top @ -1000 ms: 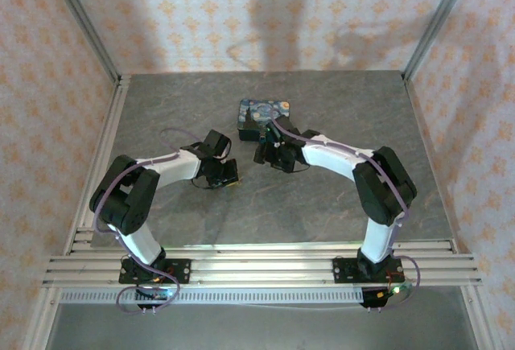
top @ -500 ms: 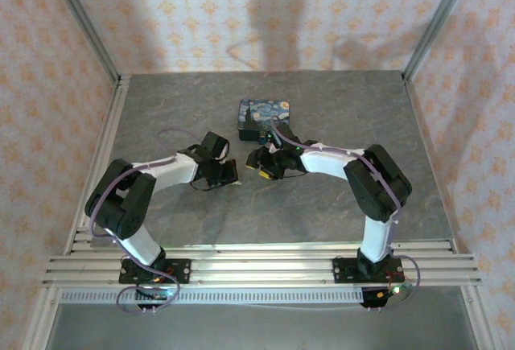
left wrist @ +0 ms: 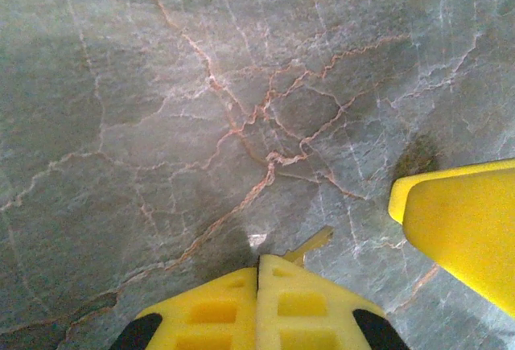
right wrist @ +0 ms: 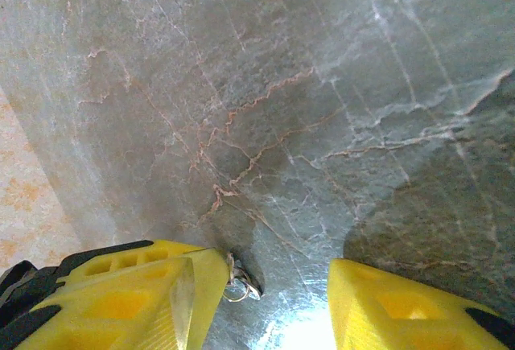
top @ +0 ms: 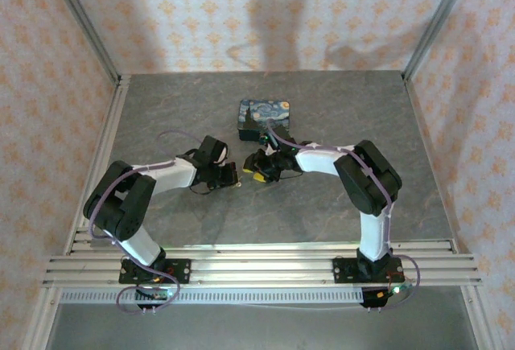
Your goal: Unlock the padlock with the key
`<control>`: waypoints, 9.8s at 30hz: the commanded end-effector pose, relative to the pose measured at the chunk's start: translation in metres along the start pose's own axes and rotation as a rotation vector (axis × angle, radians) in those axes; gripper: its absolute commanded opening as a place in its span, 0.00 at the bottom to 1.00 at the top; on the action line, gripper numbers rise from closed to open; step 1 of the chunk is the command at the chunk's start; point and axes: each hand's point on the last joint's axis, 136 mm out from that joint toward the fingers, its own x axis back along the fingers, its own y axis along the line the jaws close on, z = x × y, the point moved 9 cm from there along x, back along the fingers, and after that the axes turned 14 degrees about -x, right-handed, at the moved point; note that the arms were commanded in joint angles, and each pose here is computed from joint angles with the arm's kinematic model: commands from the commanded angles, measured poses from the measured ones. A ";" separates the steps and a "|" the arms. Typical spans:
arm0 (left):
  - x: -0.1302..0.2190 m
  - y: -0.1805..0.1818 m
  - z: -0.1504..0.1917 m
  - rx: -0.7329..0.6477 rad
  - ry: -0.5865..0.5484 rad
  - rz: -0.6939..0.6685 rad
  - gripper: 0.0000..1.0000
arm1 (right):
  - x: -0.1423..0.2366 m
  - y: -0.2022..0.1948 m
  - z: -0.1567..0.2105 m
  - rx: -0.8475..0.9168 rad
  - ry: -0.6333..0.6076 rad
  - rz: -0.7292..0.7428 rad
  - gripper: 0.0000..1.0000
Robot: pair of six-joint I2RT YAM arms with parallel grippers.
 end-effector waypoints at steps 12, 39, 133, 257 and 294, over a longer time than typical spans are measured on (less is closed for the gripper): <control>0.008 -0.008 -0.003 -0.096 -0.091 0.061 0.00 | -0.002 0.015 0.001 -0.021 0.031 -0.061 0.47; 0.018 -0.012 -0.003 -0.180 -0.133 0.081 0.00 | -0.006 0.015 0.002 -0.147 0.071 -0.098 0.47; 0.003 -0.008 0.003 -0.122 -0.180 0.156 0.00 | -0.043 -0.006 0.020 -0.378 0.090 0.077 0.00; 0.054 0.063 0.044 0.124 -0.114 -0.321 0.30 | -0.043 0.041 0.081 0.993 -0.022 0.697 0.42; 0.138 0.015 0.002 0.029 -0.424 -0.008 0.44 | 0.051 0.081 0.081 0.983 -0.482 0.282 0.00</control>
